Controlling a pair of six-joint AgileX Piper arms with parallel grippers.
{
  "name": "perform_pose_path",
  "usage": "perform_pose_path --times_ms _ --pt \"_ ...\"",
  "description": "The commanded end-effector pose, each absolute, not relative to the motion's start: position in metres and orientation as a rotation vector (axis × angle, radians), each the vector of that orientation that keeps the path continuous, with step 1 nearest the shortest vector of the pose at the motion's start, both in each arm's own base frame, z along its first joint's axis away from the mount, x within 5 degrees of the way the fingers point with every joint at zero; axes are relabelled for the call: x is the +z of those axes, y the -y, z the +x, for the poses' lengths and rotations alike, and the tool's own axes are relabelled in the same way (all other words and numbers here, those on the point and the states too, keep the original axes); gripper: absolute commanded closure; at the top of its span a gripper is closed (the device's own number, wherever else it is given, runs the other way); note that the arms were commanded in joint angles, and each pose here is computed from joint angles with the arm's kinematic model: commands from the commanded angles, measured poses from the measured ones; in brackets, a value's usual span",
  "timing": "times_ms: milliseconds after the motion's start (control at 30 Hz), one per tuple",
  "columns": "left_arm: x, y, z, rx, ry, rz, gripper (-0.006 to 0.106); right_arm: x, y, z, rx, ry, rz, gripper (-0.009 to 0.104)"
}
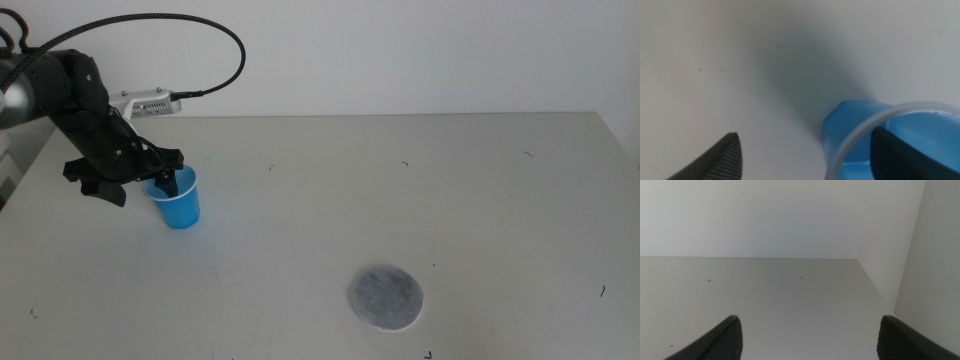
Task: Place an empty cup on a cup mat.
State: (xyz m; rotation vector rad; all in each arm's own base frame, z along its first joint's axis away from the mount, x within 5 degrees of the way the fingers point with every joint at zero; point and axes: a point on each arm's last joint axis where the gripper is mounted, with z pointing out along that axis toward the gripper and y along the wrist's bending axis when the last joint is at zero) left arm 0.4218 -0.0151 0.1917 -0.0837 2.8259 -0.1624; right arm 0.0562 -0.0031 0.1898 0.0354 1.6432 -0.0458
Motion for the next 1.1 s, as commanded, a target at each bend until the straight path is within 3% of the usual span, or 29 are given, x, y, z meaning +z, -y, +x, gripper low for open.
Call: perform_pose_path --times_ms 0,167,300,700,1067 --pt "0.223 0.020 0.426 -0.207 -2.711 -0.096 0.029 0.202 0.003 0.054 -0.058 -1.535 0.017 0.001" --pt "0.223 0.021 0.426 -0.218 -2.711 -0.103 0.074 0.202 0.003 0.054 -0.058 -1.535 0.017 0.001" --pt "0.225 0.023 0.424 -0.253 -2.712 -0.122 0.100 0.202 0.003 0.054 -0.058 -1.535 0.017 0.001" --pt "0.274 0.047 0.399 -0.269 -2.678 0.012 0.100 0.202 0.003 0.054 -0.058 -1.535 0.017 0.001" --pt "0.290 0.146 0.365 -0.380 -2.695 0.249 0.100 0.202 0.003 0.054 -0.058 -1.535 0.017 0.001"
